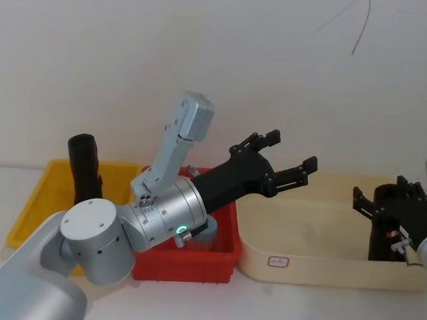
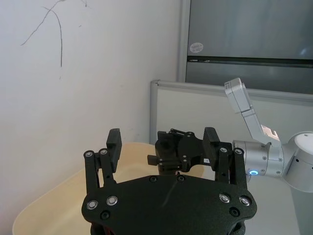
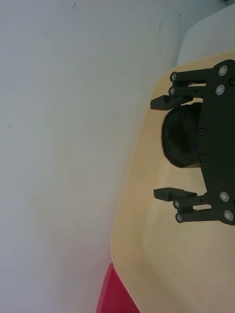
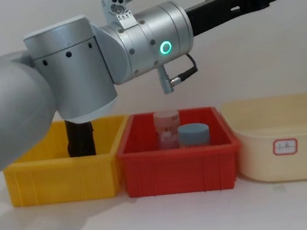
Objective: Pick up the garbage bag with the one hand and transfer it to the other hand.
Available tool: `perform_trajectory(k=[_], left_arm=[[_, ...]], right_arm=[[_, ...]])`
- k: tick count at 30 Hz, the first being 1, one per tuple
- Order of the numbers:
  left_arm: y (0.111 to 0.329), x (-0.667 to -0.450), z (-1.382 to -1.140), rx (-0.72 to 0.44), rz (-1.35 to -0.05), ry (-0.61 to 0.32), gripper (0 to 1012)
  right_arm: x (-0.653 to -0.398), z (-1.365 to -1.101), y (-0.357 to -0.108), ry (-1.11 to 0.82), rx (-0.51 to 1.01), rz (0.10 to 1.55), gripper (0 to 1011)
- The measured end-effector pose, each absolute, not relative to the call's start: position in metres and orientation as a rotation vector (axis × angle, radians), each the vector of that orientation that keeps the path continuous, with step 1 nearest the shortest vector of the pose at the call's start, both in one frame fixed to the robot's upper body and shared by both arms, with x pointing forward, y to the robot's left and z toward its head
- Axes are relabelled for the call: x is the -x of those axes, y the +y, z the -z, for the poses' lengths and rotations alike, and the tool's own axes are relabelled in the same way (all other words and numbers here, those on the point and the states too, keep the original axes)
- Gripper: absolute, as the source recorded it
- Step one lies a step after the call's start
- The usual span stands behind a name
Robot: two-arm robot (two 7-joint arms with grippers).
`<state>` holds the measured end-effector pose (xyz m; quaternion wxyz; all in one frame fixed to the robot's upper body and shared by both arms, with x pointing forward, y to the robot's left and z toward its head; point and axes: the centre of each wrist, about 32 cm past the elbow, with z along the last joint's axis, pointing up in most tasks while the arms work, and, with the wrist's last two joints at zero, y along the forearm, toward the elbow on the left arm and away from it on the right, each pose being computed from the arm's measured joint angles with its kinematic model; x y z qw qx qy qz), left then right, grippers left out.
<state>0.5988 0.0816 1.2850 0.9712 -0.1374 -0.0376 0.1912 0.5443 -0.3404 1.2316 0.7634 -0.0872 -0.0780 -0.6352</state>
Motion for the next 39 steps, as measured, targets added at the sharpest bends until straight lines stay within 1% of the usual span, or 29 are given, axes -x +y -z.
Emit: perform_trajectory(k=[1, 3, 7, 16, 23, 29, 39], left_arm=[[0.082, -0.599, -1.285, 0.278, -0.386, -0.076, 1001], [0.082, -0.599, -1.285, 0.278, -0.386, -0.076, 1001], [0.082, -0.599, -1.285, 0.278, -0.386, -0.076, 1001], [0.082, -0.599, -1.285, 0.277, -0.389, -0.076, 1000], [0.090, -0.596, -1.284, 0.289, -0.423, -0.090, 1000], [0.106, -0.590, -1.282, 0.297, -0.483, -0.109, 1001], [0.146, -0.573, -1.276, 0.318, -0.624, -0.134, 1000]], right_arm=[[-0.545, -1.232, -0.340, -0.171, 0.190, 1.379, 943], [-0.545, -1.233, -0.341, -0.176, 0.190, 1.375, 1001], [-0.545, -1.238, -0.340, -0.196, 0.179, 1.366, 1000], [-0.548, -1.256, -0.333, -0.270, 0.119, 1.330, 1000], [-0.552, -1.269, -0.322, -0.318, 0.078, 1.286, 1000], [-0.553, -1.272, -0.308, -0.328, 0.067, 1.231, 1000], [-0.553, -1.263, -0.280, -0.297, 0.075, 1.126, 1000]])
